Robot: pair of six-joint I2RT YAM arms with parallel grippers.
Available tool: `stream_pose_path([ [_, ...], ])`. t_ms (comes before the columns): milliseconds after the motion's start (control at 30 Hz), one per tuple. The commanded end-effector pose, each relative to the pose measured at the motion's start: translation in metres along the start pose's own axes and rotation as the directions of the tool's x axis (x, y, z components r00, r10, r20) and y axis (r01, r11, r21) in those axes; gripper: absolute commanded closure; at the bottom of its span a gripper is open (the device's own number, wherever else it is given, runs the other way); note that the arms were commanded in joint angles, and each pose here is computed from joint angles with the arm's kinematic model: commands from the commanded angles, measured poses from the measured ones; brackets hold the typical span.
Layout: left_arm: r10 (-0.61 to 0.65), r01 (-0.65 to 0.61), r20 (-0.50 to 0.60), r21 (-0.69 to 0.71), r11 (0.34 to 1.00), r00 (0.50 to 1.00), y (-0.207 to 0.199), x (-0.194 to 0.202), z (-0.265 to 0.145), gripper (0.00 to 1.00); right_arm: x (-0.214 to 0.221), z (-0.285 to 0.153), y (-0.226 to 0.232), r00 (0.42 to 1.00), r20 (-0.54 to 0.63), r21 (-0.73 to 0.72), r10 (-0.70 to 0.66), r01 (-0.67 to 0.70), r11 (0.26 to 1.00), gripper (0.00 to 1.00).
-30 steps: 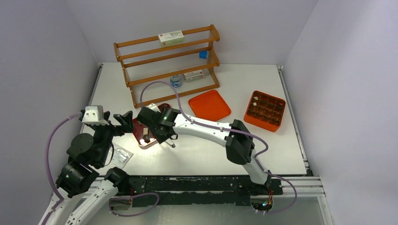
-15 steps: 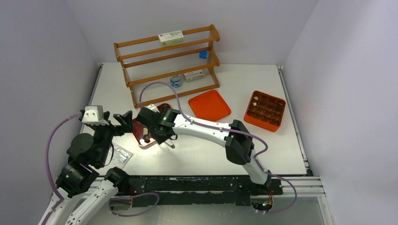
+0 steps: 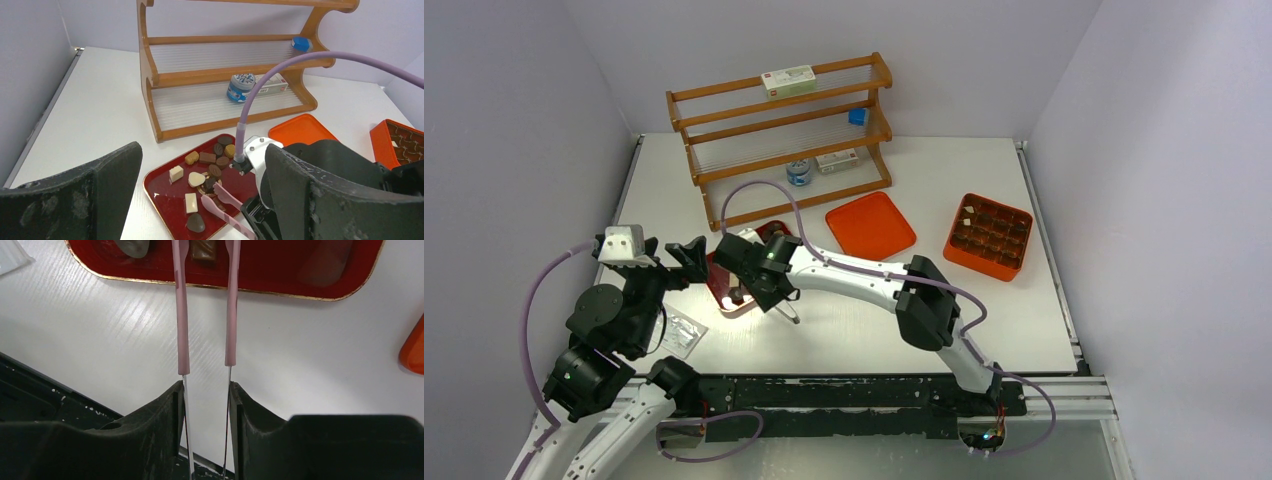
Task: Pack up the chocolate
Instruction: Pick up the fake chocolate from the plate.
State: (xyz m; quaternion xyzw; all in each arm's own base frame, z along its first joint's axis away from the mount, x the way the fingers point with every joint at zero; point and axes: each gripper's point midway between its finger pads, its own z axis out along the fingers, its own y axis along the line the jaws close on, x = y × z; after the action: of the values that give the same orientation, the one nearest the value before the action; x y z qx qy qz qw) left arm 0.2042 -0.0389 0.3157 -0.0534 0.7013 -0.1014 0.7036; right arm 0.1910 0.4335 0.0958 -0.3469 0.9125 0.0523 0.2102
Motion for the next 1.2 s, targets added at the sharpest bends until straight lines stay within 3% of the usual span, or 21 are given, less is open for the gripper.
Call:
stream_pose_path([
  [0,-0.018,0.018,0.036,-0.006,1.000,0.999,0.002,-0.014,-0.005,0.02,0.001,0.001,0.004,1.000,-0.009,-0.005,-0.013,0.013,1.000,0.61],
  [133,-0.018,0.018,0.035,-0.005,1.000,0.999,0.002,-0.013,-0.005,0.02,-0.002,-0.002,-0.001,1.000,0.003,0.022,-0.009,0.009,1.000,0.70],
  [700,-0.012,0.012,0.028,0.005,1.000,1.000,0.000,-0.011,-0.004,0.02,-0.020,-0.036,-0.045,0.994,0.083,0.069,0.068,-0.074,0.995,0.76],
  [1167,0.007,-0.008,0.013,0.044,0.999,1.000,-0.009,-0.004,0.001,0.02,-0.019,-0.066,-0.144,0.967,0.125,0.203,0.223,-0.245,0.948,0.76],
])
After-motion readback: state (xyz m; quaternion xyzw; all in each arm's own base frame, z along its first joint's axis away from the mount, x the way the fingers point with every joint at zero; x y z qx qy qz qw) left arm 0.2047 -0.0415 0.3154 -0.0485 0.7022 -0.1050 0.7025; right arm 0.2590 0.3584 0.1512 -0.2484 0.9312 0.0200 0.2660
